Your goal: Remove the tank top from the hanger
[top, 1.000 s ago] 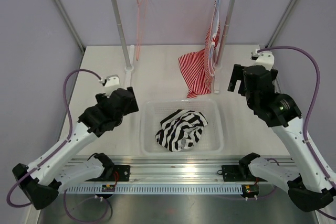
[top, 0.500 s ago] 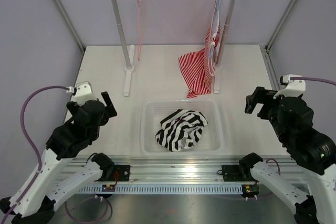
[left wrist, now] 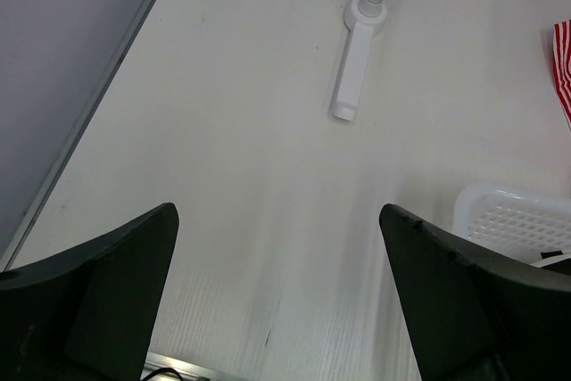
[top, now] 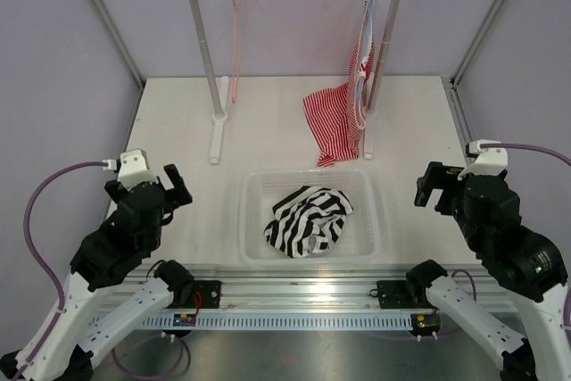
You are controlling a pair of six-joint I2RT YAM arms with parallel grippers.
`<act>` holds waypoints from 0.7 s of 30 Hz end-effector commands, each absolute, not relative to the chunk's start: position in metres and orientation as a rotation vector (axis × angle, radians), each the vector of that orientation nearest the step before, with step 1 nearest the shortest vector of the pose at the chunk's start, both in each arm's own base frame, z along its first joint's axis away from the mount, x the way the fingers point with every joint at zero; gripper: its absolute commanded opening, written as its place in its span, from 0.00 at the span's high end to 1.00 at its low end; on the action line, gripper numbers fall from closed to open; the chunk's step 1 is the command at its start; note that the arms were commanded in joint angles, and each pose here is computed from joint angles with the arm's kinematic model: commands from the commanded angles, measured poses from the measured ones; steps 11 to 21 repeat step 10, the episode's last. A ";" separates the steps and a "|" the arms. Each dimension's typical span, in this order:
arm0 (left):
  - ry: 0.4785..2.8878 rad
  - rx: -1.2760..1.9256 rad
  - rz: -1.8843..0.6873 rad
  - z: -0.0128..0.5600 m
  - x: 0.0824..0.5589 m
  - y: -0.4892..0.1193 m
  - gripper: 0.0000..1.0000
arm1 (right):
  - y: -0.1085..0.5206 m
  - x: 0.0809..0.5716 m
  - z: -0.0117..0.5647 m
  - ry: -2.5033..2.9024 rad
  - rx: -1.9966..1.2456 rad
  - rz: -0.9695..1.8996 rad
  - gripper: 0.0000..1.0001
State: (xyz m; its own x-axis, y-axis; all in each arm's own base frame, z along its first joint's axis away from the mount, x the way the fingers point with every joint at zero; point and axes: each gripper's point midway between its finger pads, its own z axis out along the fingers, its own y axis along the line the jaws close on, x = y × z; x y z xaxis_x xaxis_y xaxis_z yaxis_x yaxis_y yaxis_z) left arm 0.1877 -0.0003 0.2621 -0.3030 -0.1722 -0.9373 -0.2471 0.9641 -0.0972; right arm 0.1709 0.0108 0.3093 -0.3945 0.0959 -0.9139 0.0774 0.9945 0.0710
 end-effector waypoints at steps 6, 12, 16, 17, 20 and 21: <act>1.856 -0.320 0.076 0.270 0.198 0.000 0.01 | 0.009 0.184 0.321 1.930 0.166 -0.004 0.00; 1.846 -0.312 0.057 0.271 0.202 -0.001 0.01 | 0.009 0.186 0.319 1.932 0.173 -0.009 0.00; 1.846 -0.312 0.057 0.271 0.202 -0.001 0.01 | 0.009 0.186 0.319 1.932 0.173 -0.009 0.00; 1.846 -0.312 0.057 0.271 0.202 -0.001 0.01 | 0.009 0.186 0.319 1.932 0.173 -0.009 0.00; 1.846 -0.312 0.057 0.271 0.202 -0.001 0.01 | 0.009 0.186 0.319 1.932 0.173 -0.009 0.00; 1.846 -0.312 0.057 0.271 0.202 -0.001 0.01 | 0.009 0.186 0.319 1.932 0.173 -0.009 0.00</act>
